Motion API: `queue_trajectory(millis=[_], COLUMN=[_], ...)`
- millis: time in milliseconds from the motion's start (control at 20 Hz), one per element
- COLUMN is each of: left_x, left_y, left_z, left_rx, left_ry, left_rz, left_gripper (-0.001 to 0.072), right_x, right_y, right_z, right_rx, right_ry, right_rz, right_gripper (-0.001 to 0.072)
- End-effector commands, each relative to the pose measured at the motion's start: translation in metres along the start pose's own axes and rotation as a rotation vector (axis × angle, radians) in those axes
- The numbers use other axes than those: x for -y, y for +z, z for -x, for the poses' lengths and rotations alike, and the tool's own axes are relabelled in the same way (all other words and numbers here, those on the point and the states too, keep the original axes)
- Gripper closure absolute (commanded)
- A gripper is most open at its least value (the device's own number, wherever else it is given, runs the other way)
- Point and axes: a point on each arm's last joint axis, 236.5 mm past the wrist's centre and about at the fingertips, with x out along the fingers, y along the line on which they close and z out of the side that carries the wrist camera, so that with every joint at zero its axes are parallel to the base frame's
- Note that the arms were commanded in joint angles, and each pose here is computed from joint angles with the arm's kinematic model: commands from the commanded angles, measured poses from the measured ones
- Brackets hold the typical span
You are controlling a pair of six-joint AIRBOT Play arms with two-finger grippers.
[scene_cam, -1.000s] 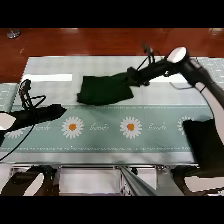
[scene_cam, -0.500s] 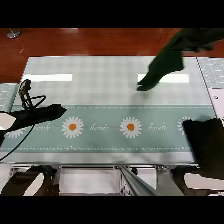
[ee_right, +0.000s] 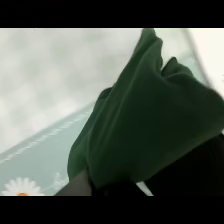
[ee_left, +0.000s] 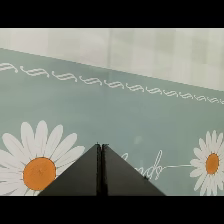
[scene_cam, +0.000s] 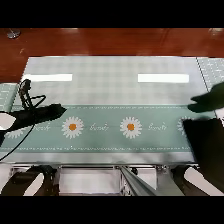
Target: Fold the shirts.
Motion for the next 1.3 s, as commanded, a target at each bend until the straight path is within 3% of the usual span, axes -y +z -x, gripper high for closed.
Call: queue_trajectory(millis=[0,100,300,350,400,450,500,600,700,750,800,850,950,1050,1150,1250], left_x=[0.0,-0.001,-0.001,-0.001,-0.001,-0.001,-0.001,-0.001,0.01,0.02,0.033,0.048,0.084,0.129,0.163,0.163], left_y=[0.005,0.008,0.008,0.009,0.01,0.011,0.013,0.023,0.035,0.045,0.059,0.078,0.118,0.146,0.151,0.147], left_z=[0.0,0.0,0.0,0.0,0.0,0.0,0.0,0.001,0.005,0.008,0.012,0.017,0.028,0.032,0.023,-0.003], left_rx=[0.019,0.033,0.035,0.04,0.042,0.048,0.055,0.095,0.126,0.138,0.159,0.184,0.219,0.206,0.148,0.096], left_ry=[0.002,0.002,0.002,0.003,0.003,0.004,0.004,0.006,-0.024,-0.052,-0.083,-0.114,-0.16,-0.219,-0.231,-0.154], left_rz=[0.0,0.0,0.0,0.0,0.0,0.0,0.0,-0.001,0.002,-0.019,-0.041,-0.068,-0.15,-0.244,-0.366,-0.416], left_gripper=[0.0687,0.0686,0.0686,0.0686,0.0686,0.0686,0.0686,0.0686,0.0686,0.0686,0.0687,0.0687,0.0688,0.0688,0.0689,0.0689], right_x=[0.077,0.109,0.176,0.184,0.189,0.191,0.193,0.196,0.18,0.162,0.131,0.09,-0.012,-0.099,-0.163,-0.199], right_y=[-0.06,-0.106,-0.205,-0.221,-0.228,-0.225,-0.217,-0.185,-0.123,-0.087,-0.046,-0.008,0.05,0.056,0.028,-0.014], right_z=[0.007,-0.004,-0.011,-0.014,-0.016,-0.018,-0.019,-0.019,-0.022,-0.024,-0.027,-0.029,-0.03,-0.053,-0.093,-0.144], right_rx=[-0.043,-0.106,-0.232,-0.257,-0.279,-0.277,-0.264,-0.203,-0.071,0.003,0.071,0.13,0.223,0.204,0.122,0.011], right_ry=[-0.185,-0.256,-0.564,-0.617,-0.646,-0.648,-0.642,-0.604,-0.455,-0.347,-0.201,-0.042,0.247,0.359,0.364,0.266], right_rz=[-0.17,-0.306,-0.594,-0.637,-0.655,-0.651,-0.645,-0.625,-0.569,-0.535,-0.468,-0.364,-0.176,0.036,0.243,0.454], right_gripper=[0.0686,0.0686,0.0679,0.0503,0.0138,0.0086,0.0086,0.0087,0.0108,0.0254,0.0504,0.0682,0.0684,0.0683,0.0683,0.0685])
